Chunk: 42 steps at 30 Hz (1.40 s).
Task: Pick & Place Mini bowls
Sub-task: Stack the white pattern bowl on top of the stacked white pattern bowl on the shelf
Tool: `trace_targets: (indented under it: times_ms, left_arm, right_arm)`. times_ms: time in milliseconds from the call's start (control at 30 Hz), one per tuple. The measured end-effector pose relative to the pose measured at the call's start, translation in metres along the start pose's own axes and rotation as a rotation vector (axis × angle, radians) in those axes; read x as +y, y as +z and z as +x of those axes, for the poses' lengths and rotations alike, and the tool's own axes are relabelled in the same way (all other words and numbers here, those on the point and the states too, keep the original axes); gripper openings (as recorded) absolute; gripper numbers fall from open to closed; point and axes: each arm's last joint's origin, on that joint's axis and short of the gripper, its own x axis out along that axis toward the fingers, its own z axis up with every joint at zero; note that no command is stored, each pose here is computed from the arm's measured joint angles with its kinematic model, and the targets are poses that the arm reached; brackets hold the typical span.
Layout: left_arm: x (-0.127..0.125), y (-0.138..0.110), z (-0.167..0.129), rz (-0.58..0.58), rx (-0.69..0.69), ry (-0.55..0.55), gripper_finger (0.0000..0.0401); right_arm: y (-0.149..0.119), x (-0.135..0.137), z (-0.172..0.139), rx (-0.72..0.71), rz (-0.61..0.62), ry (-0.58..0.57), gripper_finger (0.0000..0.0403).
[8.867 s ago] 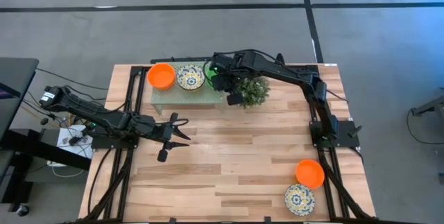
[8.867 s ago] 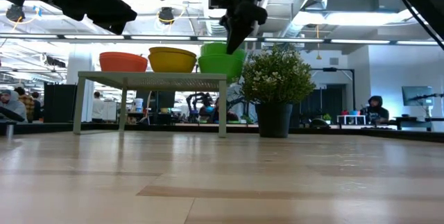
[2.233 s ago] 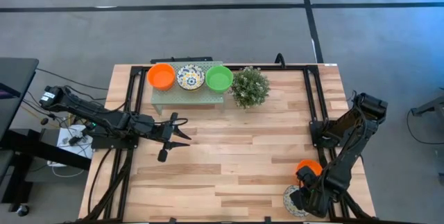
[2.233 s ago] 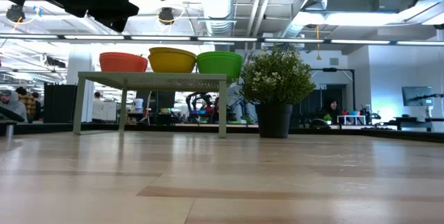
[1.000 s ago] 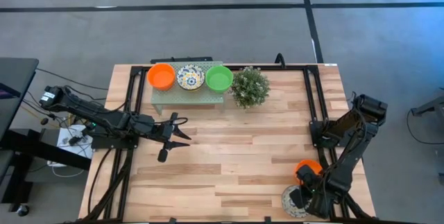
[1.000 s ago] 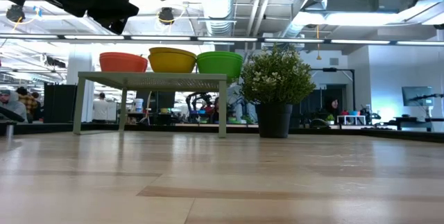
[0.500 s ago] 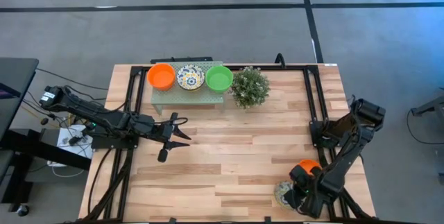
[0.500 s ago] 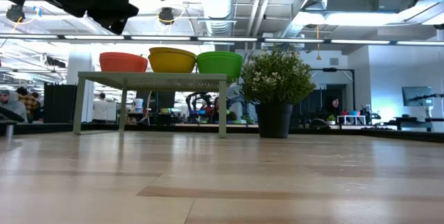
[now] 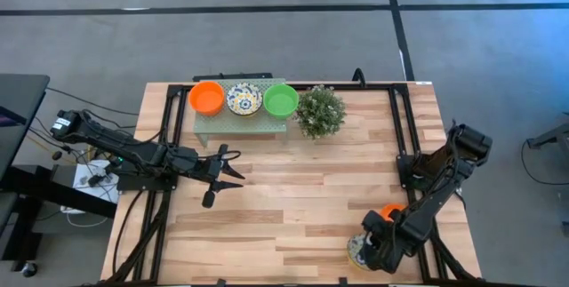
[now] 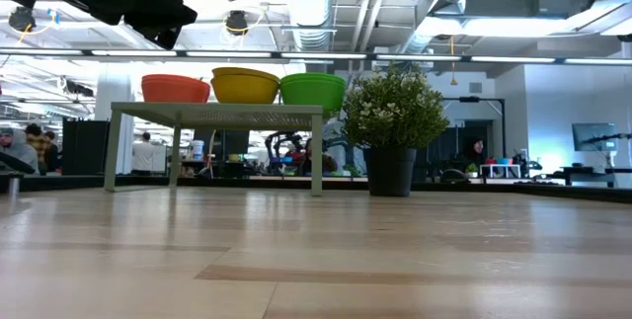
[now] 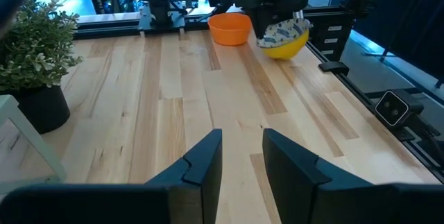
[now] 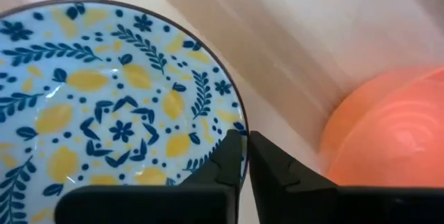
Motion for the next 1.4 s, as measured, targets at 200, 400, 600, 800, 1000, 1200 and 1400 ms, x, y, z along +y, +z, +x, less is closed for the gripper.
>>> trace_targets:
  times_ms: [200,400,600,800,1000,1200,1400]
  left_arm:
    - [0.000,0.000,0.000,0.000,0.000,0.000,0.0106]
    - [0.000,0.000,0.000,0.000,0.003,0.000,0.0106]
    - [0.000,0.000,0.000,0.000,0.004,0.000,0.0106]
    - [0.000,-0.001,0.000,0.001,0.006,0.000,0.0106]
    - [0.000,-0.001,0.000,0.001,0.007,-0.001,0.0106]
    - [0.000,-0.001,0.000,-0.003,0.007,0.000,0.0106]
    - [0.000,-0.001,0.000,-0.003,0.007,-0.001,0.0106]
  right_arm:
    - [0.012,-0.002,-0.009,-0.001,0.013,0.015,0.0001]
    - [0.027,-0.004,-0.018,-0.034,-0.008,0.031,0.0000]
    - [0.042,-0.003,-0.017,-0.038,-0.031,0.030,0.0000]
    - [0.057,0.006,-0.028,-0.049,-0.090,0.063,0.0010]
    - [0.071,0.017,-0.048,-0.010,-0.116,0.103,0.0048]
    - [0.067,0.020,-0.045,0.099,-0.106,0.117,0.0100]
    - [0.058,0.024,-0.031,0.129,-0.134,0.067,0.0156]
